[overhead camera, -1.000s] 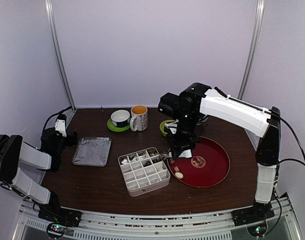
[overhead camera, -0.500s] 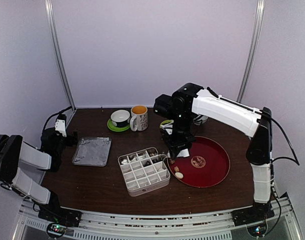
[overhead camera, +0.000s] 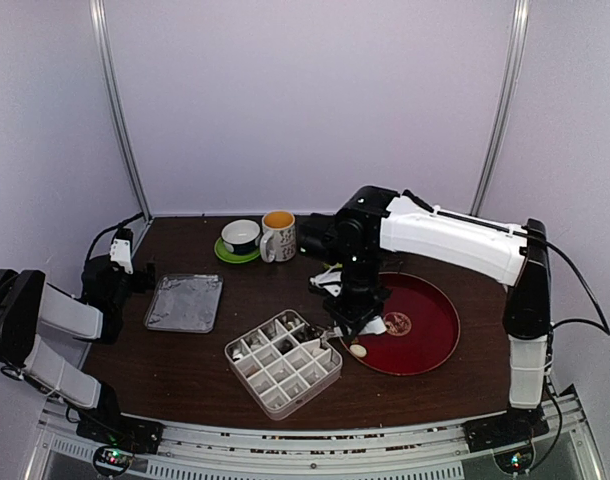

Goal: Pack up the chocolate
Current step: Move the packing box to the center of the board.

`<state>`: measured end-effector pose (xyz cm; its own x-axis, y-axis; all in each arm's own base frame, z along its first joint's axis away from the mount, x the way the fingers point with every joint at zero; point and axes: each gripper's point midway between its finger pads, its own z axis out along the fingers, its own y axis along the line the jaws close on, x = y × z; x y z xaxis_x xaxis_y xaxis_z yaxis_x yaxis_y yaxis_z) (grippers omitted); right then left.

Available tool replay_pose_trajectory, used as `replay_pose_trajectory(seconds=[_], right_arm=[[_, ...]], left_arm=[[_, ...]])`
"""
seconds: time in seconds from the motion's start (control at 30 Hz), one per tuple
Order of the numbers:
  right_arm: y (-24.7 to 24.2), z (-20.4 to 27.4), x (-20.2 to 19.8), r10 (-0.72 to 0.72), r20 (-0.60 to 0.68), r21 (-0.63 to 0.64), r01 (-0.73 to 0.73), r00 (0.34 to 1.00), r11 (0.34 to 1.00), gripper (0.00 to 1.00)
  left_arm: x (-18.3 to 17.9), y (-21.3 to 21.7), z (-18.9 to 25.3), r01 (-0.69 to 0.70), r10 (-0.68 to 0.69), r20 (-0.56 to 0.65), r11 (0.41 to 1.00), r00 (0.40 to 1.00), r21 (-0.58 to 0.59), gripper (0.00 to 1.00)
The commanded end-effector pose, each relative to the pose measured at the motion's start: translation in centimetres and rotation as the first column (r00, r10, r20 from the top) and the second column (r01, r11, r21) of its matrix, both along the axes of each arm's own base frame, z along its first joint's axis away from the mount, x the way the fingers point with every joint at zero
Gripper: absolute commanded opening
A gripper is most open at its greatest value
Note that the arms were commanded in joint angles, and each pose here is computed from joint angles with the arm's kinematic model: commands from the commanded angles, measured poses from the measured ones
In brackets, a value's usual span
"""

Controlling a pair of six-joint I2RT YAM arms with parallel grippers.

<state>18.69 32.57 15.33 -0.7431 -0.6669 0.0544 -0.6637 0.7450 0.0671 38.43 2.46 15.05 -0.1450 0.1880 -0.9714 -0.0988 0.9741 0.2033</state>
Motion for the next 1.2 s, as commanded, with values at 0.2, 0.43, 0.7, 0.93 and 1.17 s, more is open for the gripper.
replay_pose_trajectory(seconds=[0.2, 0.43, 0.7, 0.93, 1.17], right_arm=[[-1.2, 1.3, -0.8, 0.171, 0.156, -0.046, -0.166, 0.973, 0.985, 0.0], [-1.2, 2.0, -0.3, 0.153, 0.192, -0.051, -0.146, 0.969, 0.988, 0.0], [-1.3, 3.8, 1.6, 0.093, 0.305, -0.042, -0.084, 0.948, 0.996, 0.0], [-0.2, 2.1, 1.6, -0.115, 0.166, 0.067, 0.105, 0.979, 0.992, 0.0], [1.6, 0.8, 3.0, -0.338, 0.048, 0.192, 0.323, 0.94, 0.926, 0.0]], left_arm=[[0.6, 0.3, 1.4, -0.002, 0.003, 0.045, 1.0, 0.999, -0.011, 0.98], [0.6, 0.3, 1.5, -0.003, 0.003, 0.047, 1.0, 0.999, -0.012, 0.98], [0.6, 0.3, 1.5, -0.004, 0.004, 0.046, 1.0, 0.999, -0.012, 0.98], [0.6, 0.3, 1.5, -0.002, 0.003, 0.046, 1.0, 0.999, -0.012, 0.98], [0.6, 0.2, 1.5, 0.001, 0.0, 0.047, 1.0, 0.999, -0.013, 0.98]])
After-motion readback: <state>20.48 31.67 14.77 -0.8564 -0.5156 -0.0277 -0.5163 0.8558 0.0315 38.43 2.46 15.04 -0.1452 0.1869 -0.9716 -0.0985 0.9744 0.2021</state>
